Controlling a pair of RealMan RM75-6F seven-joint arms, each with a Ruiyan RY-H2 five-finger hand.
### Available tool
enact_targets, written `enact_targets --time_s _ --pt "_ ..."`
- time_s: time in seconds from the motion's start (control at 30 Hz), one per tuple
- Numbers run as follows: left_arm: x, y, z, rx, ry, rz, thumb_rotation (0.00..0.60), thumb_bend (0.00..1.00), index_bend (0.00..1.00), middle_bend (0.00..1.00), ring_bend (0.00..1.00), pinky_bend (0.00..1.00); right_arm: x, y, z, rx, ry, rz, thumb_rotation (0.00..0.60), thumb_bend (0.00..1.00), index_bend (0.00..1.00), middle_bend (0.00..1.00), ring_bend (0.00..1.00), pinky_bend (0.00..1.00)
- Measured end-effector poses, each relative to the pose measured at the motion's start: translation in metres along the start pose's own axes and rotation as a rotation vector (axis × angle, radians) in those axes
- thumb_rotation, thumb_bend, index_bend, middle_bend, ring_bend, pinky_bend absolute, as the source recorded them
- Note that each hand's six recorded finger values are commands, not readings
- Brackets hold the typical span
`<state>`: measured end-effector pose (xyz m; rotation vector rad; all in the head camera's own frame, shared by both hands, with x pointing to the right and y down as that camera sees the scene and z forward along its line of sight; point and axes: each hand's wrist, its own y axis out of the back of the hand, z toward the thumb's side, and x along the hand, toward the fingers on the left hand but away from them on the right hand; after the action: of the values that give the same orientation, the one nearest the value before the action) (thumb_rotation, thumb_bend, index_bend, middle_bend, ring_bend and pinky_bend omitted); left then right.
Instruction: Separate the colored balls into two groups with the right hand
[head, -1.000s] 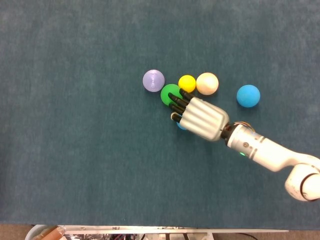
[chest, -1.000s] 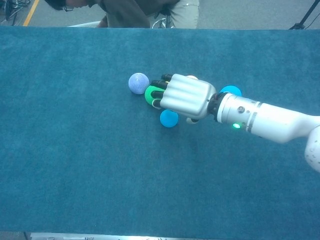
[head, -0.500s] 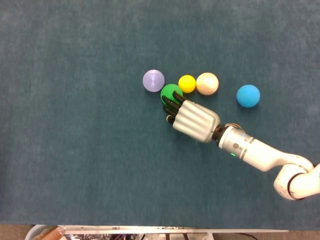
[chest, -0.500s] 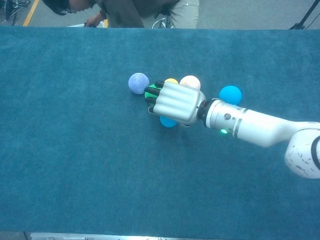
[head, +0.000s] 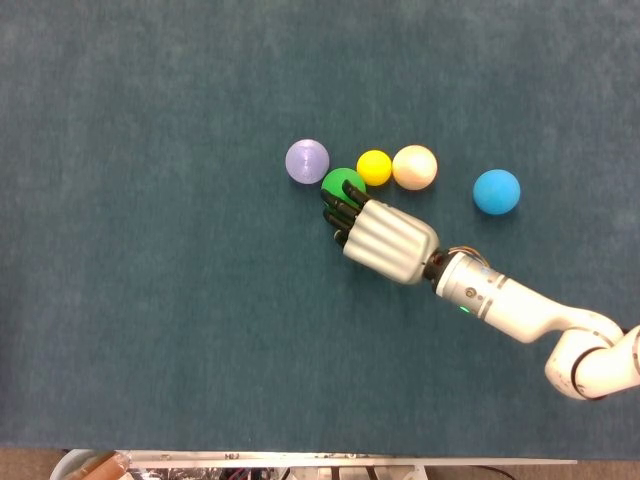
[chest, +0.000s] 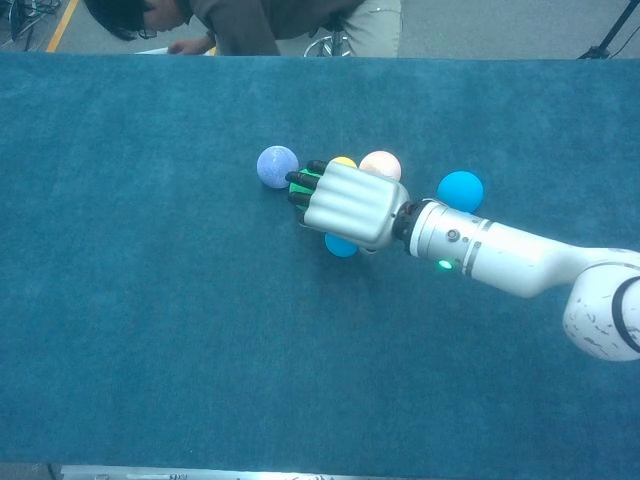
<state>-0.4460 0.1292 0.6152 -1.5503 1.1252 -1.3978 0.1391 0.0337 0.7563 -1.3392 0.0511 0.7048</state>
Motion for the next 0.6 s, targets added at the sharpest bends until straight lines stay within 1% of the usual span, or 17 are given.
enact_targets --time_s 0.13,0.27,0.43,0.6 --pt "0.001 -0.001 0.0 0.001 -0.003 -0.002 0.6 0.44 0.28 0.22 0.21 0.2 -0.001 0.005 -0.001 -0.022 -0.006 -0.016 0.6 0.0 0.57 0.26 0.09 0.19" --pt "0.001 0.0 0.001 0.004 -0.006 -0.001 0.6 0.44 0.28 0.22 0.21 0.2 -0.005 0.015 -0.002 -0.047 -0.012 -0.043 0.6 0.0 0.57 0.26 0.09 0.2" --pt "0.001 0.003 0.003 0.012 -0.011 0.004 0.6 0.44 0.28 0.22 0.21 0.2 -0.016 0.038 -0.002 -0.096 -0.014 -0.082 0.6 0.0 0.57 0.26 0.09 0.2" --pt "-0.001 0.005 0.007 0.019 -0.016 0.007 0.6 0.44 0.28 0.22 0.21 0.2 -0.03 0.061 0.004 -0.123 0.007 -0.104 0.6 0.0 0.57 0.26 0.09 0.2"
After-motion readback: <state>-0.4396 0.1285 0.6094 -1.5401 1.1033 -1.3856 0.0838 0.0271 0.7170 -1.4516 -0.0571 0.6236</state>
